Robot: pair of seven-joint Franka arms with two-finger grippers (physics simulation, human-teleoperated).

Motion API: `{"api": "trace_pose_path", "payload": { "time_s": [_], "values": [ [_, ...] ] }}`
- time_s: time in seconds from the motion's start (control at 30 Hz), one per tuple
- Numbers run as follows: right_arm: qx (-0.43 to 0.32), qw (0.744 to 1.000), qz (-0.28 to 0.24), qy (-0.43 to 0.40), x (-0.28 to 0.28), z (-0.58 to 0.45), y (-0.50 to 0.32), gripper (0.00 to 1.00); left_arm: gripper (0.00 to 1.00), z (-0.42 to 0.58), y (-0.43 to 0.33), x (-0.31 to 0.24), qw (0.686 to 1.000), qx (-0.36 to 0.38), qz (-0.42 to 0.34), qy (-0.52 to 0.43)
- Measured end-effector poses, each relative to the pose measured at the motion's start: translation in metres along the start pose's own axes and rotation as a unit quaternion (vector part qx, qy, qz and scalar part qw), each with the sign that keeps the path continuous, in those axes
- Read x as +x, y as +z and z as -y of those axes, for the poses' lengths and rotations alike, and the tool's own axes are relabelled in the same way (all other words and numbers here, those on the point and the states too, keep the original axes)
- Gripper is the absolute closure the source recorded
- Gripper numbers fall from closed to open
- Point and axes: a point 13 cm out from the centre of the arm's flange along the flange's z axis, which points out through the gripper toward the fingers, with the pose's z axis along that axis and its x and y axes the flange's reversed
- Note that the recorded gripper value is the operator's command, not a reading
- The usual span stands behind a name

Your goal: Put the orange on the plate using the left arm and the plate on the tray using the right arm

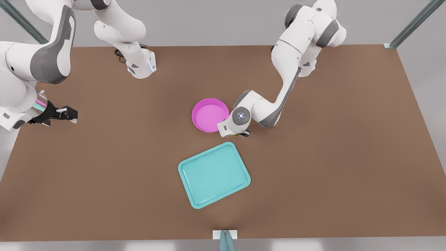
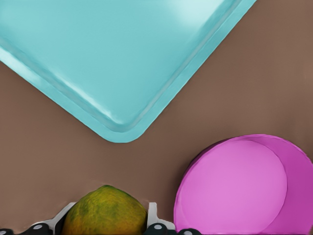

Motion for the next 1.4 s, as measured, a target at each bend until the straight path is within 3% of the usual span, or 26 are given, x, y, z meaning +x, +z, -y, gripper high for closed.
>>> {"api": "trace_pose_path", "payload": {
  "time_s": [0.17,0.2,0.37,0.47,0.53,0.6,0.67,0.7,0.83,1.0,1.23,1.4],
  "values": [
    [-0.001,1.000,-0.004,-0.001,0.001,-0.001,0.004,0.00,0.26,0.075,0.040,0.031,0.997,0.011,-0.054,-0.060],
    [-0.001,1.000,-0.005,-0.002,0.001,-0.001,0.005,0.00,0.00,0.084,0.043,0.036,0.995,0.013,-0.060,-0.074],
    [-0.001,1.000,-0.006,-0.002,0.001,-0.002,0.008,0.00,0.00,0.075,0.029,0.033,0.985,0.008,-0.061,-0.159],
    [-0.017,0.999,-0.042,-0.011,-0.004,-0.015,0.048,0.00,0.00,-0.141,-0.175,-0.008,0.942,0.037,0.024,-0.334],
    [-0.071,0.991,-0.103,-0.042,-0.023,-0.076,0.125,0.00,0.00,-0.274,-0.280,0.022,0.905,0.031,0.066,-0.419],
    [-0.129,0.976,-0.157,-0.076,-0.024,-0.164,0.208,0.00,0.00,-0.351,-0.328,0.073,0.887,0.033,0.062,-0.456],
    [-0.155,0.967,-0.169,-0.110,-0.005,-0.248,0.257,0.00,0.00,-0.363,-0.335,0.126,0.903,0.047,0.031,-0.425],
    [-0.157,0.966,-0.161,-0.128,0.012,-0.285,0.272,0.00,0.00,-0.363,-0.328,0.147,0.910,0.038,0.022,-0.413],
    [-0.144,0.971,-0.100,-0.161,0.061,-0.367,0.320,0.00,0.00,-0.369,-0.323,0.148,0.929,-0.004,0.009,-0.369],
    [-0.123,0.978,-0.018,-0.167,0.075,-0.415,0.365,0.00,0.00,-0.369,-0.326,0.156,0.943,-0.020,-0.001,-0.332],
    [-0.125,0.978,0.032,-0.166,0.073,-0.463,0.394,0.00,0.00,-0.365,-0.328,0.168,0.955,-0.024,-0.018,-0.296],
    [-0.129,0.978,0.040,-0.157,0.072,-0.476,0.405,0.00,0.00,-0.362,-0.327,0.172,0.960,-0.023,-0.029,-0.276]
  ]
}}
